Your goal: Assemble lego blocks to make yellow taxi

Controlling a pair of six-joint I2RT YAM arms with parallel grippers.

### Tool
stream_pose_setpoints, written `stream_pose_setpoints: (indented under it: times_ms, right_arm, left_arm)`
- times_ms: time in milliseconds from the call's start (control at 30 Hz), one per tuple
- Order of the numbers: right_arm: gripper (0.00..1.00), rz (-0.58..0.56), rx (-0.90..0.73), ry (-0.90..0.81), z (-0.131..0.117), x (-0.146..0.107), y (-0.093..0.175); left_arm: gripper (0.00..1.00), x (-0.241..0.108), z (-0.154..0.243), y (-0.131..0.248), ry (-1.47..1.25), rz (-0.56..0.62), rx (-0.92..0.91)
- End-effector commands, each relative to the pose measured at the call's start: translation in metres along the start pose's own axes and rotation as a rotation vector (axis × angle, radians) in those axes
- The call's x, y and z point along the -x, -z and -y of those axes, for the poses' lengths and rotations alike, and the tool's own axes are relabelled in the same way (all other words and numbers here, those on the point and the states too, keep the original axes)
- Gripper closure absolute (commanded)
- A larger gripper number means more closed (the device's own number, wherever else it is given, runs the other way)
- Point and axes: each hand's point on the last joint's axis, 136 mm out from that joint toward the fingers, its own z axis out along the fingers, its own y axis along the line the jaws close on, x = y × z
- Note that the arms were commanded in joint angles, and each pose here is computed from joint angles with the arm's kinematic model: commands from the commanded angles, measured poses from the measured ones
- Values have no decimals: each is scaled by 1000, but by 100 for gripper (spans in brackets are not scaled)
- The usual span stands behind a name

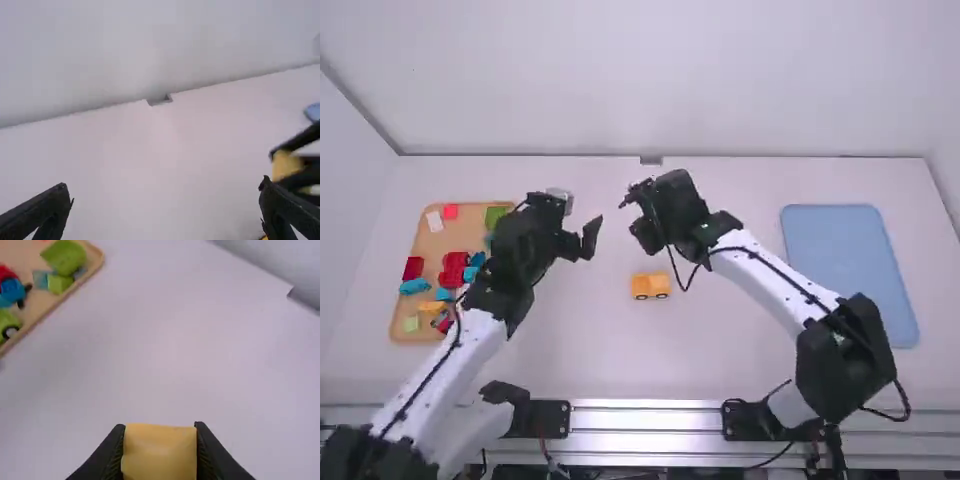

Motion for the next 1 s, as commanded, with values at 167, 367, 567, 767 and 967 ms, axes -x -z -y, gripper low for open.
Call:
stream_pose_setpoints:
  times_ms: [167,367,567,767,967]
  right_arm:
    - [98,-190,200,427,-62,4,-42]
    - [100,-361,265,620,-84,-28,-76]
    - [100,-603,239,826,-94,-79,-118]
    - [100,-693,209,907,-99,-98,-134]
    - [14,-714,212,879,-100,-104,-136]
  left_arm:
    - [1,39,-48,112,92,205,365]
    - [1,23,-64,159,137,324,489]
    - [1,11,-61,180,147,430,479]
    - [1,4,-62,177,146,419,480]
    - [1,-1,-62,174,145,407,482]
